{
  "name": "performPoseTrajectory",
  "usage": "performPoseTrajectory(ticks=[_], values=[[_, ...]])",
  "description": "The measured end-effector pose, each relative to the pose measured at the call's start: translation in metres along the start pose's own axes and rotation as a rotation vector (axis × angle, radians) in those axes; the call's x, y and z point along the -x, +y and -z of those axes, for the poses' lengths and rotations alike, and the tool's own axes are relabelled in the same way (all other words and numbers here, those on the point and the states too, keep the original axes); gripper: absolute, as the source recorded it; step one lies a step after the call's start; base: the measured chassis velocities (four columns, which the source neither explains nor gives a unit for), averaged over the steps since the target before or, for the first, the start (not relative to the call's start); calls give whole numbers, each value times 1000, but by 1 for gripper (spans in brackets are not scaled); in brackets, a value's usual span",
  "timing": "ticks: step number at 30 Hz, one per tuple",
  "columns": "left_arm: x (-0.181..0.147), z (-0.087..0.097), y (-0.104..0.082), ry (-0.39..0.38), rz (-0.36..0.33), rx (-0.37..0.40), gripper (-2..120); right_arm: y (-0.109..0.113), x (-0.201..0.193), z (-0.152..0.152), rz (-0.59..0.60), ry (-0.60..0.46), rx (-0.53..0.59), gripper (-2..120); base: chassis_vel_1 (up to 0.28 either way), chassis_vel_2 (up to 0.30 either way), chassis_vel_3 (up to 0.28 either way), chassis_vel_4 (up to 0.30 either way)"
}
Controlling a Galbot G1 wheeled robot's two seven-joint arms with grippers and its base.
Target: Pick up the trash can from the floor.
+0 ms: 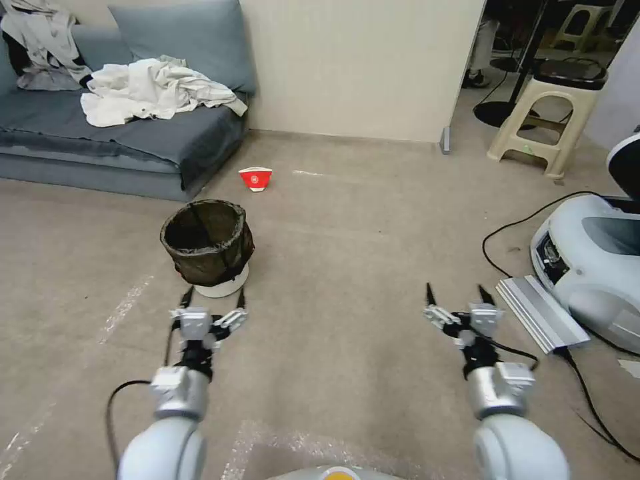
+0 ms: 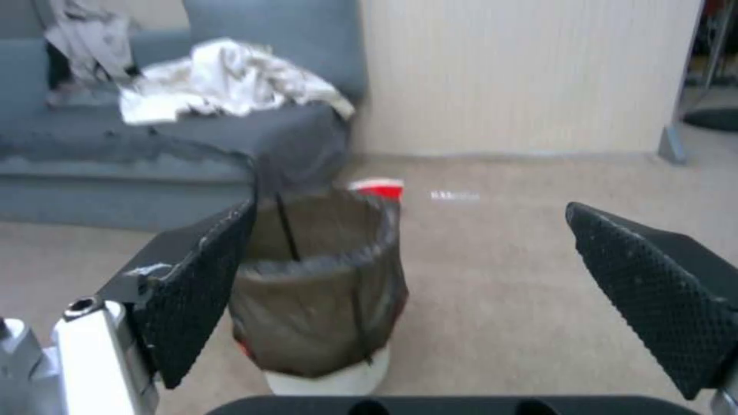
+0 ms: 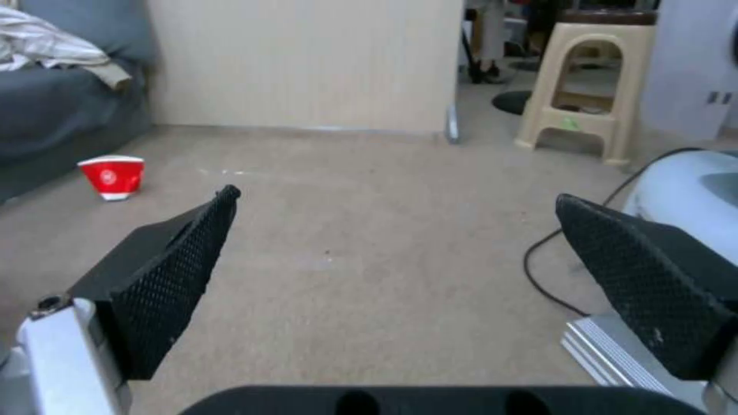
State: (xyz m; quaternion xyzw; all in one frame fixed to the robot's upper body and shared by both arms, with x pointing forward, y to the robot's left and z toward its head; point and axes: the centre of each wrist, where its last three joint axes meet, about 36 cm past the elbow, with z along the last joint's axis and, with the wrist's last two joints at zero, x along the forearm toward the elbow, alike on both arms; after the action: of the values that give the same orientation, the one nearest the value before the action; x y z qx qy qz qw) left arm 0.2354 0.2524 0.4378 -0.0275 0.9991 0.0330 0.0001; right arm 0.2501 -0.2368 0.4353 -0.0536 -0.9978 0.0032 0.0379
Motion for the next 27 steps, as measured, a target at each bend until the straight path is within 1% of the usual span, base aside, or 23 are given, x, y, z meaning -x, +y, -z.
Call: performPoseTrajectory(ticks=[1, 3, 7, 27], values=[[0, 0, 0, 0, 0, 0, 100, 0, 0, 0, 0, 0, 0, 100, 0, 0, 0, 0], [-3, 1, 2, 28, 1, -7, 100, -1, -2, 0, 2, 13, -1, 100, 0, 0, 0, 0], [-3, 0, 2, 42, -4, -14, 100, -2, -2, -2, 15, 21, -6, 100, 0, 0, 0, 0], [-1, -3, 4, 40, -19, -11, 100, -3, -1, -5, 18, 19, -8, 100, 0, 0, 0, 0]])
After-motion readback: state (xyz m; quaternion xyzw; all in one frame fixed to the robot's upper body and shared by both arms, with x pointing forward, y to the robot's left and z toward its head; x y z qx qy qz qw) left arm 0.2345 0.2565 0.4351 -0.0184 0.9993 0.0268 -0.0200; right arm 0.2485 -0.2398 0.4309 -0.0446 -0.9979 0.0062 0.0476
